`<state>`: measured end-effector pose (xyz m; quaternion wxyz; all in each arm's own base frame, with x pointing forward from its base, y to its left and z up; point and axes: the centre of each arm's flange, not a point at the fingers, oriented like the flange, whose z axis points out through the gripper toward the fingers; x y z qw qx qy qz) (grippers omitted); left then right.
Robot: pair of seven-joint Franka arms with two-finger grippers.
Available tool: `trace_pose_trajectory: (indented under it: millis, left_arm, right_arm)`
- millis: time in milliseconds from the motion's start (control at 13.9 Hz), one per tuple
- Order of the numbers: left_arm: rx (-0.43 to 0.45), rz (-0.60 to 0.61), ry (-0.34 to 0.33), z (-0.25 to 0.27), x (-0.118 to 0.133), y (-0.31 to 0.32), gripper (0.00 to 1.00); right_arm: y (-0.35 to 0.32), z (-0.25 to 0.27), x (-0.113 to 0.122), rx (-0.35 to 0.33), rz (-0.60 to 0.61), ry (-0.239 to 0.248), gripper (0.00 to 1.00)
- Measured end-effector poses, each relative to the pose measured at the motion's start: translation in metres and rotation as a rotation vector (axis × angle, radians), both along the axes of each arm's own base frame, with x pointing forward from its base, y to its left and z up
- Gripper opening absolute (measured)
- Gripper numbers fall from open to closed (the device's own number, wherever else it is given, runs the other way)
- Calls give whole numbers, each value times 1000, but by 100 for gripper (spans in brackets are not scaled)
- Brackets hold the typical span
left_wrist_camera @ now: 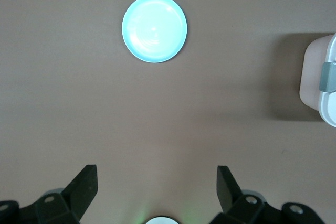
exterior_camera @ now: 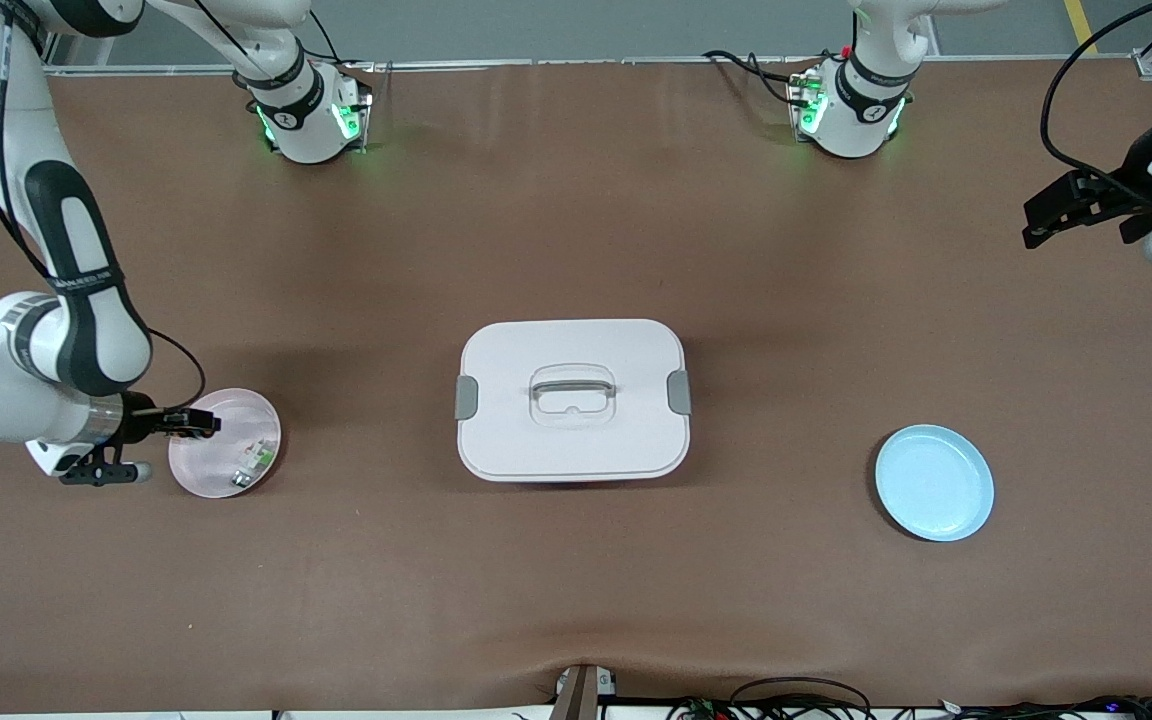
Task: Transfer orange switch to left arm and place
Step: 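Lift the switch with the right gripper while the left gripper approaches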
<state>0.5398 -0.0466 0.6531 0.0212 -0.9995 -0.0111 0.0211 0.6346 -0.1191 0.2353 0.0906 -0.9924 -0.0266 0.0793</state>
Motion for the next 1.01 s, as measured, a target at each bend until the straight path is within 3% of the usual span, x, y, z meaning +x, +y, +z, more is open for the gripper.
trace_pose_trajectory:
  millis: [144, 503, 1006]
  left_arm:
    - [-1, -1, -15, 1, 2, 0, 100]
    - [-5, -1, -43, -2, 10, 0, 100]
    - [-13, -2, 21, -48, 37, -1, 100]
  right_arm:
    - [1, 20, 2, 17, 57, 0, 73]
    - [37, 81, 15, 8, 258, -86, 73]
    - [156, 144, 22, 1, 496, -197, 73]
